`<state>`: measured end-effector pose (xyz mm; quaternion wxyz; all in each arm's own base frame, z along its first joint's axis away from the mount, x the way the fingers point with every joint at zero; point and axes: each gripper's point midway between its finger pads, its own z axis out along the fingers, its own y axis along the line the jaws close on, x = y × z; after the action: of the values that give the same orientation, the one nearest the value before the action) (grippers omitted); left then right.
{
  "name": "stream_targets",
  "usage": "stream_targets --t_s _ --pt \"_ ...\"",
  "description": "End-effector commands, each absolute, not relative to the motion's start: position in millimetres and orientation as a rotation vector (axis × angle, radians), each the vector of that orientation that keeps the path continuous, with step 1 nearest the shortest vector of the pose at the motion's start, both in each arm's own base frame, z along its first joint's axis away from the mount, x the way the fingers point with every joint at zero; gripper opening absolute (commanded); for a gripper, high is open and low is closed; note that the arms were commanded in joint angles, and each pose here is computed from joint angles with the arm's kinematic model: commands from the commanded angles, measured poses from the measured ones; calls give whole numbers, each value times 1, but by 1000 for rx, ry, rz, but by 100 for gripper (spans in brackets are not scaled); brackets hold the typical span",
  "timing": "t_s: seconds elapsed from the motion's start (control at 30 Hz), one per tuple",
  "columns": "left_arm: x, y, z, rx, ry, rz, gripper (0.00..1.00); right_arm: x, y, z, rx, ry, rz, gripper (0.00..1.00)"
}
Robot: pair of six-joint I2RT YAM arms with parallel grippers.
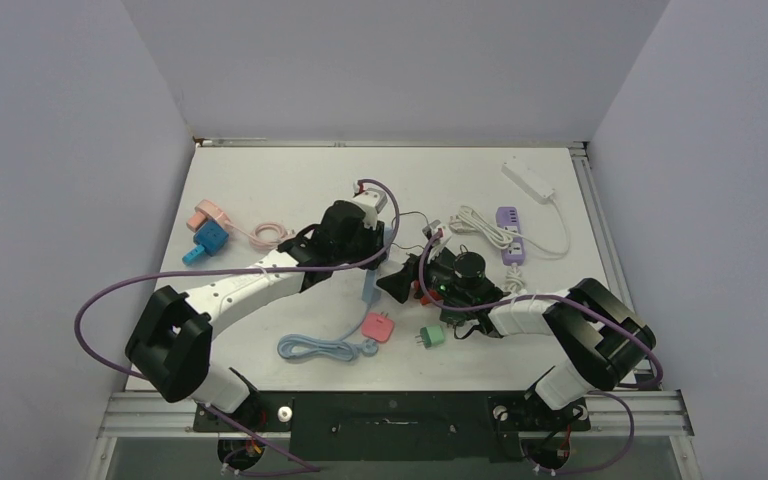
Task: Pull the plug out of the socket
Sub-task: Place the plug at the center of the board, then remove the plug from the socket.
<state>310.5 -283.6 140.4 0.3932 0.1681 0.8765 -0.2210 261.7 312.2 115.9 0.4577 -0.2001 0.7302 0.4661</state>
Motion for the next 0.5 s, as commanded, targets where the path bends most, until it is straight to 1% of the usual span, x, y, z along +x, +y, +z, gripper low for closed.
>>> stream_targets --t_s 0.0,0.17,0.33,0.47 --pt "333 -278 151 358 2166 -468 0 257 328 150 -547 1670 1209 69" --pt "335 -279 151 354 2162 -468 0 255 328 153 -551 1663 1206 67" --pt "332 -288 158 386 2132 -547 0 258 327 146 -543 1691 1175 58" --pt "330 -293 171 456 2080 -632 0 258 326 144 -550 1694 1167 49"
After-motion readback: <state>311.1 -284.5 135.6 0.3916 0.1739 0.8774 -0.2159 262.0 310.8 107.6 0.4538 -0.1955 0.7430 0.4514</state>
